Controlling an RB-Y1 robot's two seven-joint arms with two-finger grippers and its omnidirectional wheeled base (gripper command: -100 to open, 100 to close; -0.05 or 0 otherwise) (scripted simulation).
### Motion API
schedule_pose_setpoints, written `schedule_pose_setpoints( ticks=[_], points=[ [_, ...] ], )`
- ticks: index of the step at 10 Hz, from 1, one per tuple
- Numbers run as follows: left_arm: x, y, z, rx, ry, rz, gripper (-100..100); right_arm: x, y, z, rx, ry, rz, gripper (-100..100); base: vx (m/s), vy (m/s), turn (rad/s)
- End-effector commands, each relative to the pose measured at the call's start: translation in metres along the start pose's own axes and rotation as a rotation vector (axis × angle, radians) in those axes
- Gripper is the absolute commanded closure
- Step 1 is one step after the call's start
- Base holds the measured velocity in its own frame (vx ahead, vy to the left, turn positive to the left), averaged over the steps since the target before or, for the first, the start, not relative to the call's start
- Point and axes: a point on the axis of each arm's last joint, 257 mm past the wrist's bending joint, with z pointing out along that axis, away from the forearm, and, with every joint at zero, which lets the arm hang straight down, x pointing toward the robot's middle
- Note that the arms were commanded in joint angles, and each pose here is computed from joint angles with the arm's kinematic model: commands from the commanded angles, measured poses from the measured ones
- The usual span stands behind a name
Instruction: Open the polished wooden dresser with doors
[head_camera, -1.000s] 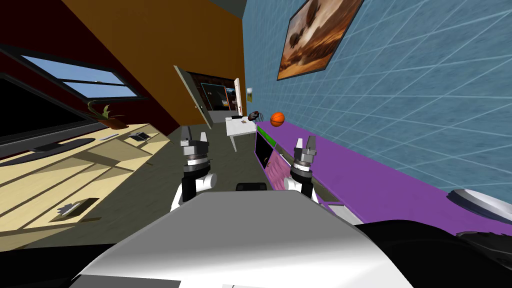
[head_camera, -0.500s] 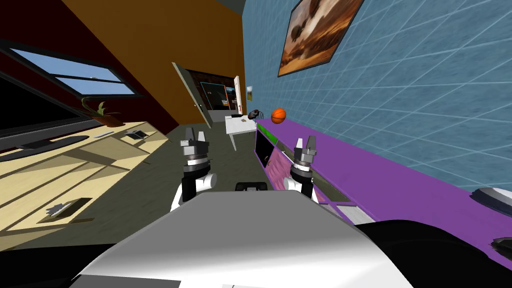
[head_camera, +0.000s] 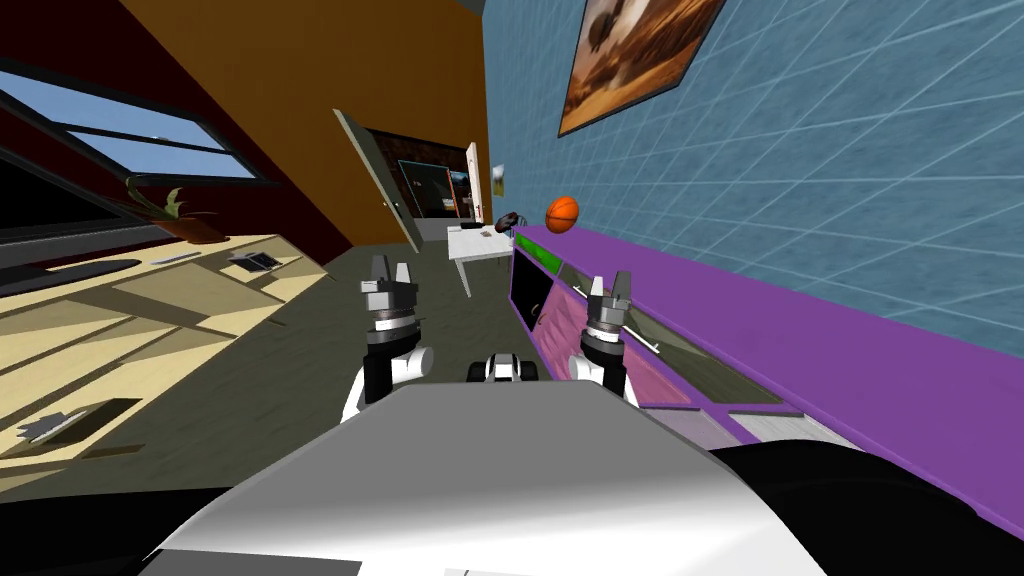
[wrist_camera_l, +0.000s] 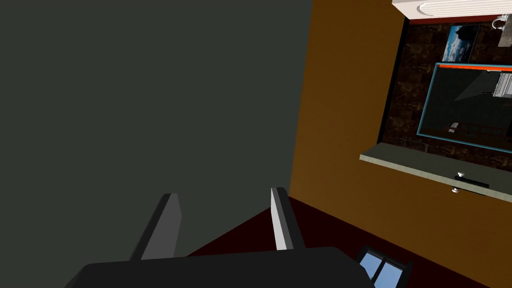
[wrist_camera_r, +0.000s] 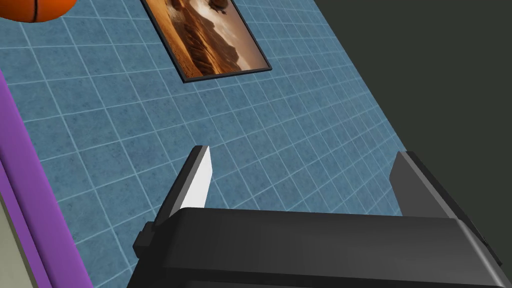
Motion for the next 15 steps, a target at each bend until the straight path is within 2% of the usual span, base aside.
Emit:
schedule_pose_setpoints(
  ticks=[1,5,8,11,15],
  points=[
    [0.0,0.0,0.0,0.0,0.0,0.0,0,0.014,-0.001,0.0,-0.022,0.09,-0.054,-100,0.054,0.04,-0.106],
    [0.0,0.0,0.0,0.0,0.0,0.0,0,0.042,-0.002,-0.002,-0.083,0.24,-0.189,-100,0.114,0.047,-0.157],
    [0.0,0.0,0.0,0.0,0.0,0.0,0,0.065,-0.002,-0.005,-0.157,0.353,-0.322,-100,0.142,0.101,-0.225],
    [0.0,0.0,0.0,0.0,0.0,0.0,0,0.086,-0.003,-0.009,-0.251,0.452,-0.472,-100,0.164,0.112,-0.25],
    [0.0,0.0,0.0,0.0,0.0,0.0,0,0.113,-0.008,-0.019,-0.407,0.581,-0.689,-100,0.171,0.13,-0.288]
  ],
)
